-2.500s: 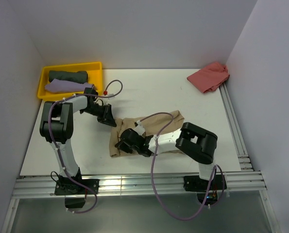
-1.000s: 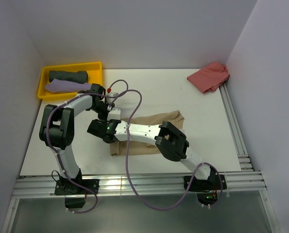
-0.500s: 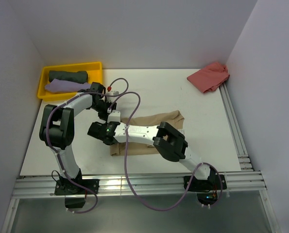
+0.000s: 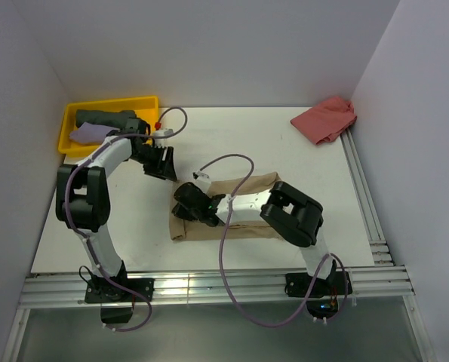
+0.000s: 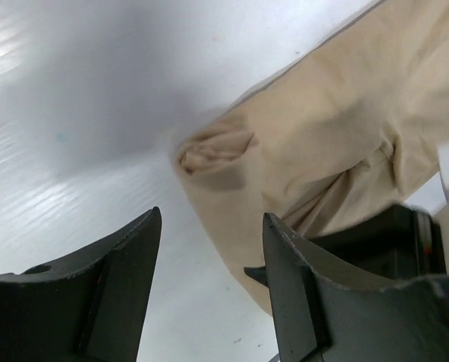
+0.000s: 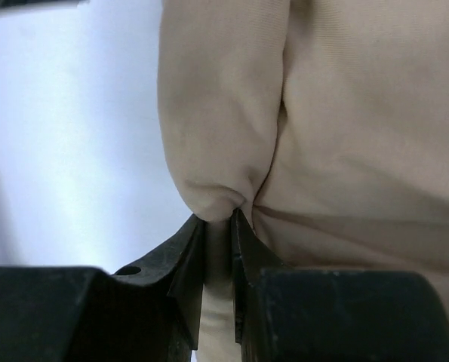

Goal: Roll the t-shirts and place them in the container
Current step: Roll the tshirt

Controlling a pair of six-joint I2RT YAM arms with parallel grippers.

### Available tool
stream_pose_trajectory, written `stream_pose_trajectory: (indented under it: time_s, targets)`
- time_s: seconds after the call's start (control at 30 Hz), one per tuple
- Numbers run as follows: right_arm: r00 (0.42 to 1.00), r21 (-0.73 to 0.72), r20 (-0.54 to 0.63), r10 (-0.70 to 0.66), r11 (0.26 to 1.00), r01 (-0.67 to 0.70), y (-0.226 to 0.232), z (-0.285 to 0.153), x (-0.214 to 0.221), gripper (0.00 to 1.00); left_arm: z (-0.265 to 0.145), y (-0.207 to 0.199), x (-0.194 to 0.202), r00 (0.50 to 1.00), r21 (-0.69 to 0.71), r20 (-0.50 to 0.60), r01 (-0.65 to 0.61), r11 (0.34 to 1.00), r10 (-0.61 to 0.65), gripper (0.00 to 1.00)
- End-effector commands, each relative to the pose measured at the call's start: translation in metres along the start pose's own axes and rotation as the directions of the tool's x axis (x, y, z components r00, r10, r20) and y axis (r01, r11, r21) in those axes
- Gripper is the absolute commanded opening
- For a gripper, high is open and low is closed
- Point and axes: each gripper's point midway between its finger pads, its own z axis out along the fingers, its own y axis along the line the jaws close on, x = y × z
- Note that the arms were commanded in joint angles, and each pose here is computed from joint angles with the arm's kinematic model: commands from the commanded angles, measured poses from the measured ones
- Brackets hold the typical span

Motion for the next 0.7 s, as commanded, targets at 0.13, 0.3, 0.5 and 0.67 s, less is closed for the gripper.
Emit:
stream_pose_trajectory:
  time_s: [0.13, 0.3, 0.5, 0.67]
  targets:
    - [0.968, -0.388, -0.188, 0.169, 0.892, -0.231, 0.047, 0.003, 0.009, 0.04, -0.024, 0.001, 0.012, 0.999, 0.029, 0.025, -0.032, 0.999, 0.031, 0.62]
    - [0.954, -0.389, -0.220, 0.206, 0.878, -0.279, 0.042, 0.010, 0.012, 0.04, -0.011, 0.009, 0.028, 1.000, 0.035, -0.002, -0.012, 0.999, 0.013, 0.62]
    - [0.949, -0.328, -0.209, 0.234, 0.898, -0.294, 0.018, 0.009, 0.018, 0.06, 0.011, 0.022, 0.040, 0.999, 0.024, -0.039, 0.038, 0.999, -0.037, 0.56]
    - [0.961, -0.292, -0.175, 0.214, 0.921, -0.258, 0.009, 0.004, 0.016, 0.18, 0.020, 0.025, 0.040, 0.998, -0.008, -0.045, 0.052, 0.999, -0.053, 0.35]
